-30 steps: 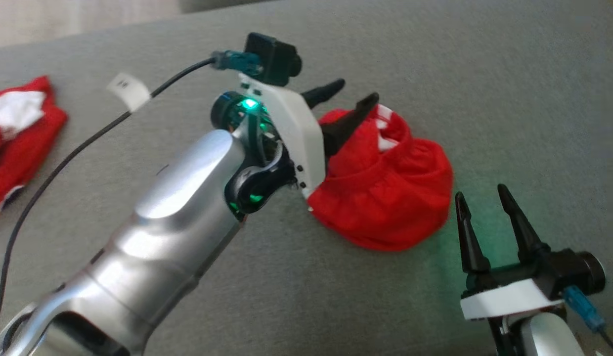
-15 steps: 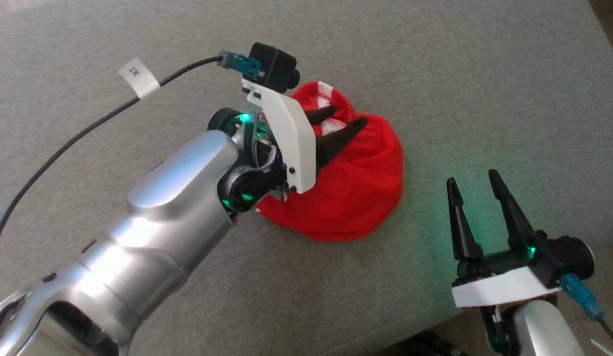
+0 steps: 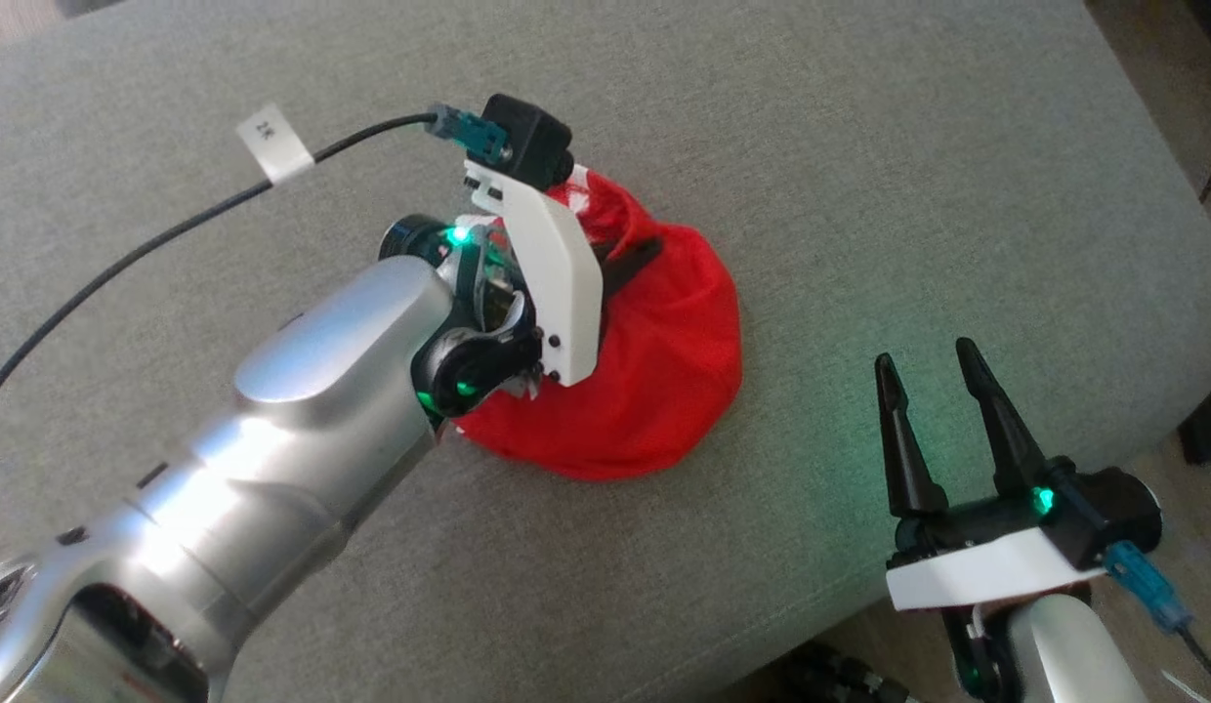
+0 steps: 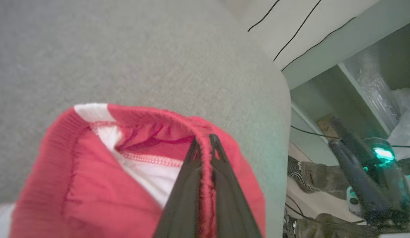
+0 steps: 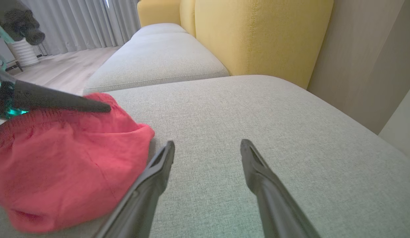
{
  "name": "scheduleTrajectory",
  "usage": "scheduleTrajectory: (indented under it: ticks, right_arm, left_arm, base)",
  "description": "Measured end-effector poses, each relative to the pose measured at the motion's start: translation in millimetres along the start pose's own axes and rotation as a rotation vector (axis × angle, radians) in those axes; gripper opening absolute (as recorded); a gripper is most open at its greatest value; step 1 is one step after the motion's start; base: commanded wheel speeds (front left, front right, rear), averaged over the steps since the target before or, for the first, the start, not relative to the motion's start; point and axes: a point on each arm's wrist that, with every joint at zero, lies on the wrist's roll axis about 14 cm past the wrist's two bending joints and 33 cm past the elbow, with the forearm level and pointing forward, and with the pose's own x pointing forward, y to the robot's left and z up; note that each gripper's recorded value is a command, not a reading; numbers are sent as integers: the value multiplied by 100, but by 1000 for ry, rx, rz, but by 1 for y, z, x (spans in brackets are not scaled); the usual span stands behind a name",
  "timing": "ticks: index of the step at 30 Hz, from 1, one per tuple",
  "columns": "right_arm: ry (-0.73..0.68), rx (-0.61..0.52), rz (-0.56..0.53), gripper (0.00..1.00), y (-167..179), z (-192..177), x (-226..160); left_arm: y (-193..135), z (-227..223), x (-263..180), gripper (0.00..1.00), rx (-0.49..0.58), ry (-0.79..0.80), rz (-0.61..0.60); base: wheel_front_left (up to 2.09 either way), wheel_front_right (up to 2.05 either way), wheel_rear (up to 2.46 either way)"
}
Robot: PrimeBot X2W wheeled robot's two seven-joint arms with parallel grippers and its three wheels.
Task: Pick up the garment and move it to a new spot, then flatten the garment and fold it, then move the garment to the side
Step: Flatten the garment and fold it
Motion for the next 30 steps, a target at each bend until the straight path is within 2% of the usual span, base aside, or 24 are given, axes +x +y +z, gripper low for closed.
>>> scheduleTrajectory:
  ticks: [5, 10, 14, 16, 19, 22, 23, 25, 27, 30]
  right_arm:
    - [-34, 4, 18, 100, 5, 9, -3]
    - [-77, -6, 62, 100, 16, 20, -7]
    - [-96, -15, 100, 100, 27, 24, -10]
    - [-105, -20, 126, 100, 34, 26, -9]
    - [-119, -30, 168, 100, 46, 29, -4]
    - [-124, -39, 201, 100, 56, 31, 2]
    - [-124, -39, 201, 100, 56, 31, 2]
    - [-134, -48, 223, 100, 63, 33, 8]
    - [-134, -57, 252, 100, 72, 33, 13]
    - [-130, -72, 295, 100, 86, 31, 20]
  left_arm:
    - [-31, 55, -19, 0, 99, -168, -28]
    - [-86, 131, -64, 0, 241, -385, -63]
    - [-124, 151, -99, 0, 307, -484, -92]
    - [-129, 141, -110, 0, 333, -479, -81]
    - [-114, 106, -122, 0, 305, -455, -34]
    - [-80, 35, -121, 0, 177, -393, 35]
    - [-80, 35, -121, 0, 177, -393, 35]
    - [-59, -22, -118, 0, 89, -344, 92]
    - [-49, -63, -117, 0, -15, -343, 128]
    - [-45, -102, -115, 0, -98, -357, 173]
  base:
    - [0, 0, 0]
    - [0, 0, 0]
    - [0, 0, 0]
    - [0, 0, 0]
    - [0, 0, 0]
    - [0, 0, 0]
    - [0, 0, 0]
    - [0, 0, 0]
    - [0, 0, 0]
    - [0, 0, 0]
